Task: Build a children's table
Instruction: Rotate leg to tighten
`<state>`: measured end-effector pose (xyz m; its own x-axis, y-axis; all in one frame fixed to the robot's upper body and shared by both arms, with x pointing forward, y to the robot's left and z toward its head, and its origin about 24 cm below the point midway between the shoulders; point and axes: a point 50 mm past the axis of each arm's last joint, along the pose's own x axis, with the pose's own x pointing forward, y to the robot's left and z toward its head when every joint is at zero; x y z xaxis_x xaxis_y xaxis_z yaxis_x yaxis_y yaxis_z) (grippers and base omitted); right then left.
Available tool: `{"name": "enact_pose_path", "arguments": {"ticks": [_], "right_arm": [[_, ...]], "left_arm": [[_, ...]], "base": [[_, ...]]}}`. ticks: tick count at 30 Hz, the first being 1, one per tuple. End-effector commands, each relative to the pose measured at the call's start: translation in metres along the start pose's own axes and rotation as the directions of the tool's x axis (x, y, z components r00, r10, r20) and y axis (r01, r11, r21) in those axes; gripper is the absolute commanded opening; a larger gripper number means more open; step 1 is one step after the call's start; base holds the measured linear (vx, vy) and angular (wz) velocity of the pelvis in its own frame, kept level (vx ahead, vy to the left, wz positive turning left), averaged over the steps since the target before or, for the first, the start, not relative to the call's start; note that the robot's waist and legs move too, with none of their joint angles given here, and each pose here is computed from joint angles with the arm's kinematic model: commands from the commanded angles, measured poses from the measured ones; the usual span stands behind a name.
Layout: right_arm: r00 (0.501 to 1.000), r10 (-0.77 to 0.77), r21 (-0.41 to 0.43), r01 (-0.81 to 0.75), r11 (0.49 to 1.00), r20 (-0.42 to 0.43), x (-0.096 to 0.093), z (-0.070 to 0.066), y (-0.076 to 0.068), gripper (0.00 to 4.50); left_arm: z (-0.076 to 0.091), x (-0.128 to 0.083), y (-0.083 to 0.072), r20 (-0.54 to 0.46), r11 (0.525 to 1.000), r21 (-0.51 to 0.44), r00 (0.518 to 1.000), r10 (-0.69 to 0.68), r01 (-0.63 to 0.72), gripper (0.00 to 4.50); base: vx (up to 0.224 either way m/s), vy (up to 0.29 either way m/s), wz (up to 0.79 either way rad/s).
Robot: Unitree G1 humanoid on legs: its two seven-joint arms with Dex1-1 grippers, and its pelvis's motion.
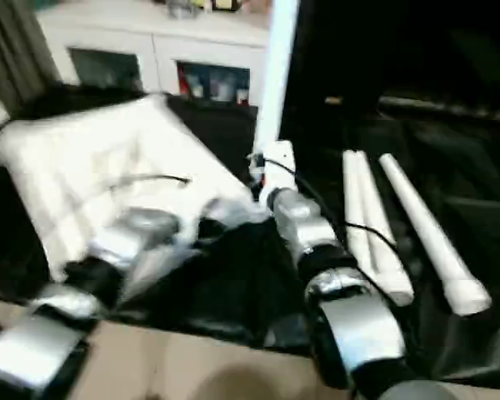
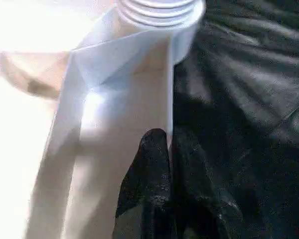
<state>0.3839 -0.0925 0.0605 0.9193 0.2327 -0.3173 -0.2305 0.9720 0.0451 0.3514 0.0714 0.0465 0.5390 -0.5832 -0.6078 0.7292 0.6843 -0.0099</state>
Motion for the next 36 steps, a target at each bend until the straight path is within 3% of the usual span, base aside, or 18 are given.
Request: {"name": "enact_pose_path", "arguments": {"ticks": [1,13,16,17,20,23,28,30,32,36], "right_arm": [[0.956,-0.05,0.02,0.058,0.998,-0.288,-0.01,-0.069,0.0,1.88],[0.966,-0.039,-0.013,0.037,0.999,-0.256,-0.005,-0.057,0.012,1.88],[0.976,0.005,0.028,0.001,1.0,-0.218,-0.003,-0.049,0.015,1.88],[0.98,0.022,0.045,-0.014,0.999,-0.2,-0.002,-0.045,0.016,2.23],[0.983,0.031,0.043,-0.024,0.999,-0.18,-0.001,-0.038,0.015,2.61],[0.99,0.066,0.051,-0.06,0.997,-0.124,0.002,-0.021,0.013,2.91],[0.992,0.105,0.037,-0.102,0.994,-0.074,0.003,-0.005,0.009,3.13],[0.992,0.111,0.033,-0.109,0.994,-0.067,0.003,-0.003,0.008,3.49],[0.985,0.173,-0.003,-0.173,0.985,-0.028,0.002,0.007,0.003,3.53],[0.945,0.327,-0.071,-0.326,0.943,0.013,-0.004,0.015,0.0,3.93]], "left_arm": [[0.012,-0.006,0.013,0.034,0.994,0.006,0.994,0.105,-0.105,0.0],[0.011,-0.008,0.019,0.035,0.991,0.018,0.991,0.13,-0.131,0.0],[0.01,-0.011,0.021,0.042,0.992,0.046,0.992,0.119,-0.121,0.0],[0.01,-0.012,0.022,0.044,0.992,0.053,0.993,0.113,-0.115,0.0],[0.01,-0.015,0.023,0.054,0.992,0.076,0.994,0.094,-0.098,0.0],[0.008,-0.02,0.027,0.043,0.99,0.117,0.997,0.07,-0.075,0.0],[0.006,-0.026,0.03,0.044,0.989,0.14,0.998,0.035,-0.041,0.0],[0.005,-0.026,0.03,0.042,0.989,0.146,0.999,0.03,-0.036,0.0],[0.003,-0.03,0.031,0.042,0.983,0.185,0.999,-0.003,-0.005,0.0],[0.0,-0.035,0.033,0.043,0.967,0.252,0.998,-0.041,0.029,0.0]], "base": [[-0.016,-0.042,0.26],[0.0,0.0,0.0],[0.0,0.0,0.0],[0.0,0.0,0.0],[0.0,0.0,0.0],[0.0,0.0,0.0],[0.0,0.0,0.0],[0.0,0.0,0.0],[0.0,0.0,0.0],[0.0,0.0,0.0]]}}
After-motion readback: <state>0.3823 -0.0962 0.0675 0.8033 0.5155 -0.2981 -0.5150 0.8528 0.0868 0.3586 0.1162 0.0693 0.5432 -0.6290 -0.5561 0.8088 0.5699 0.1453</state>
